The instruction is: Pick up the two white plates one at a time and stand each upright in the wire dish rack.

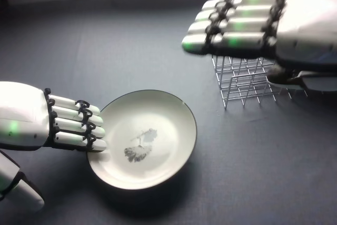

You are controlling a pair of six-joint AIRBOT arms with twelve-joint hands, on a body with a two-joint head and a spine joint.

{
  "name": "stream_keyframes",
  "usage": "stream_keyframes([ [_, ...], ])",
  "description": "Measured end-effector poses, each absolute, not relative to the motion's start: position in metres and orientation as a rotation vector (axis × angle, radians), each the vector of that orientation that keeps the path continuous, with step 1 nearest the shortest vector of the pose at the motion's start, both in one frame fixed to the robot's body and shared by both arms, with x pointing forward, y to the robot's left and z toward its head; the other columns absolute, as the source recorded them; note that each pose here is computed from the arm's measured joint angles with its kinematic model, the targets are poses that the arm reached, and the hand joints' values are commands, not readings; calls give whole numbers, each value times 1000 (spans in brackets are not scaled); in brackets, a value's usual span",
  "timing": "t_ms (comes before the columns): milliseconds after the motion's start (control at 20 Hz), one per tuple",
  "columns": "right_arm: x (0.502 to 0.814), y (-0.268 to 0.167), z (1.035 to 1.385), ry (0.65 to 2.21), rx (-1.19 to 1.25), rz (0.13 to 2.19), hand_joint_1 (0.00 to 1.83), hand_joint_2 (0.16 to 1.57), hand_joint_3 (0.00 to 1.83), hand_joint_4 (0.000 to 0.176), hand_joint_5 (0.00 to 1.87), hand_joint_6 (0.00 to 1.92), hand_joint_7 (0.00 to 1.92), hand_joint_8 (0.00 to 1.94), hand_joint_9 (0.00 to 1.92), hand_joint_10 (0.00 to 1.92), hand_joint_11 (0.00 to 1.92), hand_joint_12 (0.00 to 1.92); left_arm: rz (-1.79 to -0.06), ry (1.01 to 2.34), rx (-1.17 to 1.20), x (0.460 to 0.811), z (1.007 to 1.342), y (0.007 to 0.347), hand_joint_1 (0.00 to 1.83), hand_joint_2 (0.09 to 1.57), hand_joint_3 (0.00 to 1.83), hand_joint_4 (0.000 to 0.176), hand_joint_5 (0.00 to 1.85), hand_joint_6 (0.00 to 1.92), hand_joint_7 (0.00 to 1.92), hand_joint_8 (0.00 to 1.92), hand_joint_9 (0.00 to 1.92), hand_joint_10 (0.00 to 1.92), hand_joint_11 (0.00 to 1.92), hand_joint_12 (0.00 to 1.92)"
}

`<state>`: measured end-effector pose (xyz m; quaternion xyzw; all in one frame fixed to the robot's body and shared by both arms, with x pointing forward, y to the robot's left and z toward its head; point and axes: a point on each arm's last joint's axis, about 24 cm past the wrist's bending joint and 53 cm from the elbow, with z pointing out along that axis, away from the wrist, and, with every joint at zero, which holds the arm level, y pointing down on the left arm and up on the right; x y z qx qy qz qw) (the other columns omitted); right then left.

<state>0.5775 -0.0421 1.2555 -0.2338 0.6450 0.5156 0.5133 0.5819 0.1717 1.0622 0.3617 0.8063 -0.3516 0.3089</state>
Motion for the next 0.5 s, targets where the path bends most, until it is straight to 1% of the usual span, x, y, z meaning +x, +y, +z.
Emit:
stream_keyframes([
  [50, 574, -38, 1253, 1560, -566, 1243, 1735, 1144, 29, 0, 0, 0, 0, 0, 0, 0, 0, 0, -927, 2134, 953, 582, 1061, 172, 0, 1089, 1, 0, 7, 3, 0, 0, 0, 0, 0, 0],
  [350, 558, -19, 1240, 1615, -580, 1251, 1735, 1153, 23, 3, 0, 0, 0, 0, 0, 0, 0, 0, -908, 2156, 969, 577, 1051, 174, 0, 1087, 0, 0, 0, 0, 0, 0, 0, 0, 0, 0],
  [400, 554, -17, 1235, 1634, -579, 1256, 1721, 1159, 20, 0, 0, 0, 0, 0, 0, 0, 0, 0, -909, 2157, 965, 578, 1051, 174, 0, 1091, 2, 0, 14, 6, 0, 0, 0, 0, 0, 0],
  [450, 553, -16, 1235, 1636, -580, 1255, 1721, 1159, 20, 0, 0, 0, 0, 0, 0, 0, 0, 0, -909, 2157, 965, 578, 1051, 174, 0, 1091, 2, 0, 14, 6, 0, 0, 0, 0, 0, 0],
  [500, 551, -12, 1227, 1655, -595, 1246, 1717, 1158, 19, 0, 0, 0, 0, 0, 0, 0, 0, 0, -908, 2157, 965, 578, 1051, 174, 0, 1085, 0, 0, 11, 4, 0, 0, 0, 0, 0, 0],
])
